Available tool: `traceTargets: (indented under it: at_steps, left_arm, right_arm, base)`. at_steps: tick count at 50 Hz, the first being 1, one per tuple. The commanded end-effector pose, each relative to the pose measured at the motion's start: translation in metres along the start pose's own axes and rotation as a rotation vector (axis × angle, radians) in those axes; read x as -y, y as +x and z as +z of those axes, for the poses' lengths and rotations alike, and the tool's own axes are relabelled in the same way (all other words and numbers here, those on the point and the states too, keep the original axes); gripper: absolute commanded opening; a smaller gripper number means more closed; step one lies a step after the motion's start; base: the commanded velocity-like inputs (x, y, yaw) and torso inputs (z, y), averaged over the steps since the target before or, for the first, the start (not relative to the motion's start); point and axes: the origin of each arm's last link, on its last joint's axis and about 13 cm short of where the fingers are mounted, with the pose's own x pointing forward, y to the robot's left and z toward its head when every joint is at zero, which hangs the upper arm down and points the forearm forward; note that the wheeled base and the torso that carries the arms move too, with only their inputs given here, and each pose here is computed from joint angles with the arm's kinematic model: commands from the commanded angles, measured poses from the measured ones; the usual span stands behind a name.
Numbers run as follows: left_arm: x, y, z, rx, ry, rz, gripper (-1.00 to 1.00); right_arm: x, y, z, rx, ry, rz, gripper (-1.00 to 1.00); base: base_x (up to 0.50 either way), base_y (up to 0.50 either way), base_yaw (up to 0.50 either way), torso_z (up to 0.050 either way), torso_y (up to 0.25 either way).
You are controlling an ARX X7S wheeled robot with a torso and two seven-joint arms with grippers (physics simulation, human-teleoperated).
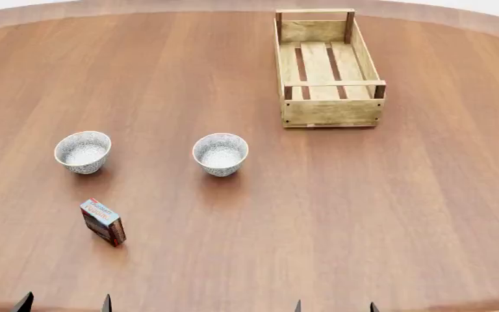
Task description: Stack the right bowl on the left bowl and place them in the tray.
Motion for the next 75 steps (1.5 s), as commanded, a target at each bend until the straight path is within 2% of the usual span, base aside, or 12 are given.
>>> traceTargets:
  at_steps: [1,5,11,12,20,25,36,39,43,48,59,75]
  left_arm:
    - [0.000,0.000,0.000,0.000,0.001,0.000,1.00]
    - [0.000,0.000,0.001,-0.005,-0.021,-0.005,1.00]
    - [0.001,-0.001,-0.002,-0.040,0.030,-0.029,1.00]
    - [0.001,-0.001,-0.002,-0.022,0.026,-0.022,1.00]
    - [0.003,-0.006,0.010,-0.002,0.043,-0.010,1.00]
    - [0.004,-0.010,0.017,0.020,0.049,-0.007,1.00]
    - [0.006,-0.030,0.068,0.172,0.069,0.004,1.00]
    - [0.006,-0.035,0.080,0.205,0.028,-0.008,1.00]
    - [0.008,-0.043,0.094,0.251,0.040,-0.011,1.00]
    - [0.007,-0.050,0.108,0.275,-0.008,-0.039,1.00]
    - [0.005,-0.063,0.129,0.341,0.003,-0.034,1.00]
    - [0.005,-0.064,0.130,0.339,0.013,-0.034,1.00]
  right_arm:
    - [0.000,0.000,0.001,-0.014,-0.010,-0.004,1.00]
    - [0.000,0.000,0.002,-0.022,-0.006,-0.011,1.00]
    - [0.001,0.000,0.002,-0.030,-0.004,-0.025,1.00]
    - [0.001,0.001,0.001,0.003,-0.003,-0.026,1.00]
    - [0.000,-0.002,0.006,-0.024,-0.031,-0.032,1.00]
    - [0.001,-0.005,0.008,-0.014,-0.016,-0.044,1.00]
    - [0.001,-0.026,0.074,0.160,-0.004,-0.039,1.00]
    - [-0.001,-0.034,0.093,0.208,-0.005,-0.028,1.00]
    - [-0.004,-0.044,0.111,0.267,-0.009,-0.014,1.00]
    - [-0.006,-0.048,0.120,0.296,-0.028,-0.007,1.00]
    - [-0.009,-0.062,0.139,0.355,-0.032,-0.008,1.00]
    - [-0.008,-0.066,0.149,0.365,-0.015,-0.028,1.00]
  base:
    - [0.00,0.00,0.00,0.000,0.000]
    - [0.00,0.00,0.00,0.000,0.000]
    - [0.00,0.00,0.00,0.000,0.000]
    - [0.00,0.00,0.00,0.000,0.000]
    - [0.00,0.00,0.00,0.000,0.000]
    - [0.00,0.00,0.00,0.000,0.000]
    - [0.00,0.00,0.00,0.000,0.000]
    - [0.00,0.00,0.00,0.000,0.000]
    - [0.00,0.00,0.00,0.000,0.000]
    - [0.00,0.00,0.00,0.000,0.000]
    - [0.00,0.00,0.00,0.000,0.000]
    - [0.00,0.00,0.00,0.000,0.000]
